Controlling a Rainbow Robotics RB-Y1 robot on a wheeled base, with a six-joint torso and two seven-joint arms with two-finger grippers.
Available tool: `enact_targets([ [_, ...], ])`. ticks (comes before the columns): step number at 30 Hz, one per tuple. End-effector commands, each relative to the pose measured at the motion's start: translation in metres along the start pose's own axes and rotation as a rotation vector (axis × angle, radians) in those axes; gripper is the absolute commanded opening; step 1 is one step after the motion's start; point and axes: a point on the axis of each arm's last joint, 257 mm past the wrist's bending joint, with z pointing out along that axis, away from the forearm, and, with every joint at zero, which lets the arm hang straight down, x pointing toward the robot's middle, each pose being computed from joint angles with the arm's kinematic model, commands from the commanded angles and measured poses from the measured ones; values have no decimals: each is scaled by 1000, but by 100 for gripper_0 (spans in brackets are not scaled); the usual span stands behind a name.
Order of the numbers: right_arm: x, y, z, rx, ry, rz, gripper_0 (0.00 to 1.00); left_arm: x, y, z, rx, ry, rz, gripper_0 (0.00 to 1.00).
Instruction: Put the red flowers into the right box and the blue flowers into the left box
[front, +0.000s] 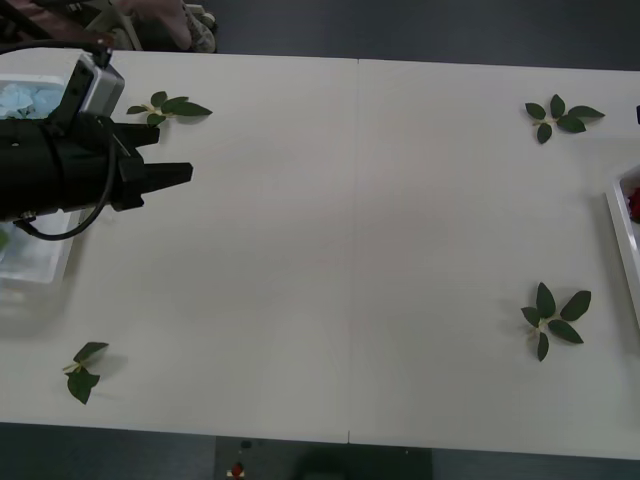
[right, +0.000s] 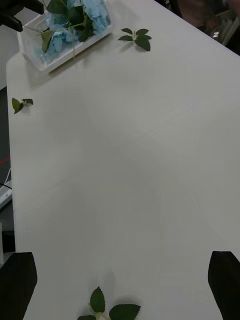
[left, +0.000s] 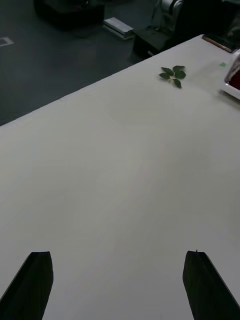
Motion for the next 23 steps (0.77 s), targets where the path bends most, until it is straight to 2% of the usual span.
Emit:
enact_targets([
  [1, -7, -3, -14, 29, 11, -43, 100, -29, -21, 12, 48, -36, 45, 75],
  [8, -7, -3, -14, 29, 11, -43, 100, -51, -52, 26, 110, -91, 80, 75],
  [23, -7, -3, -14, 29, 11, -43, 100, -53, -56, 25, 119, -97, 83, 75],
])
